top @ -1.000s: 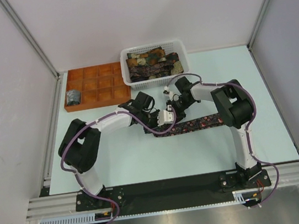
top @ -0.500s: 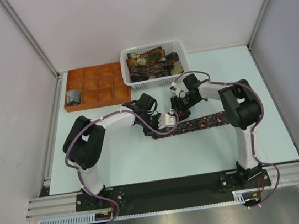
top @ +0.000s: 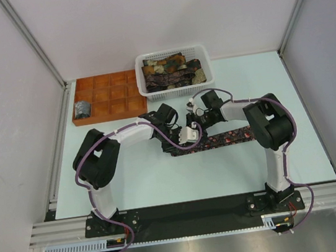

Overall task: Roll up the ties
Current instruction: Roll the tie at the center of the board.

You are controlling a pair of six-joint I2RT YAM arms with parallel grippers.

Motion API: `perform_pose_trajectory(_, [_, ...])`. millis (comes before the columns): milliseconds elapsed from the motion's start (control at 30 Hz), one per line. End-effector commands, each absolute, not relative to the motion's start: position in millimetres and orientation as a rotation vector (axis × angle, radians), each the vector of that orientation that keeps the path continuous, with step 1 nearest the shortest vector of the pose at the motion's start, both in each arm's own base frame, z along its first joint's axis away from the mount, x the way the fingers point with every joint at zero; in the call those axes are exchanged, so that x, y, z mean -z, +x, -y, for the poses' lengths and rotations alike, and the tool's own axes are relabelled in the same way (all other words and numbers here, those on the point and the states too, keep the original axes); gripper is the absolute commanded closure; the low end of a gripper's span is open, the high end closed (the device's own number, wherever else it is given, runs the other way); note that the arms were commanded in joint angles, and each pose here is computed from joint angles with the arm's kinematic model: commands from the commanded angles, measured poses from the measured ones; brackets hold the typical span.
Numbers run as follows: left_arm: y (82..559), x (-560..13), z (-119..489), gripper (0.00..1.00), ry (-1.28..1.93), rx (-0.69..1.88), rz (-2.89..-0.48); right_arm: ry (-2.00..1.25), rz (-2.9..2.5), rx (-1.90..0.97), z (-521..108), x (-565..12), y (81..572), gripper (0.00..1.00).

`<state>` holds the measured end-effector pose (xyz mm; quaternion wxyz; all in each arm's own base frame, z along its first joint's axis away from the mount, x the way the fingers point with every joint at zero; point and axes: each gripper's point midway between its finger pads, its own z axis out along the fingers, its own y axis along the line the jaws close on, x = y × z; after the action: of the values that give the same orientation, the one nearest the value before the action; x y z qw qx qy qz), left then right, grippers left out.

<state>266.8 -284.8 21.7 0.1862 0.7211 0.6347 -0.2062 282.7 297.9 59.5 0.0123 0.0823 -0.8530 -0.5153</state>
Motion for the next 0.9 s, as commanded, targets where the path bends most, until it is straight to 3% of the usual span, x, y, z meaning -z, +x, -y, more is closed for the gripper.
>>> perform_pose_trajectory(0, [268,-24,287,0.66,2.056,0.575,-1.765,0.285,2.651,1.674,-309,-64,289,0.66])
perform_pose_trajectory(33, [268,-24,286,0.65,2.056,0.574,-1.768,0.284,2.654,1.664,-308,-62,287,0.72])
perform_pose_trajectory(67, [268,-24,286,0.64,2.056,0.575,-1.765,0.297,2.663,1.655,-307,-60,287,0.84])
perform_pose_trajectory(167, [269,-25,286,0.62,2.048,0.579,-1.770,0.289,2.691,1.590,-300,-48,286,0.99])
perform_pose_trajectory(400, [280,-47,286,0.27,1.922,0.643,-1.770,0.240,2.745,1.467,-279,-16,287,1.00])
perform_pose_trajectory(500, [282,-56,286,0.19,1.891,0.637,-1.739,0.229,2.753,1.440,-274,-9,288,1.00])
perform_pose_trajectory(867, [285,-52,307,0.10,1.907,0.656,-1.723,0.190,2.805,1.344,-263,4,291,1.00])
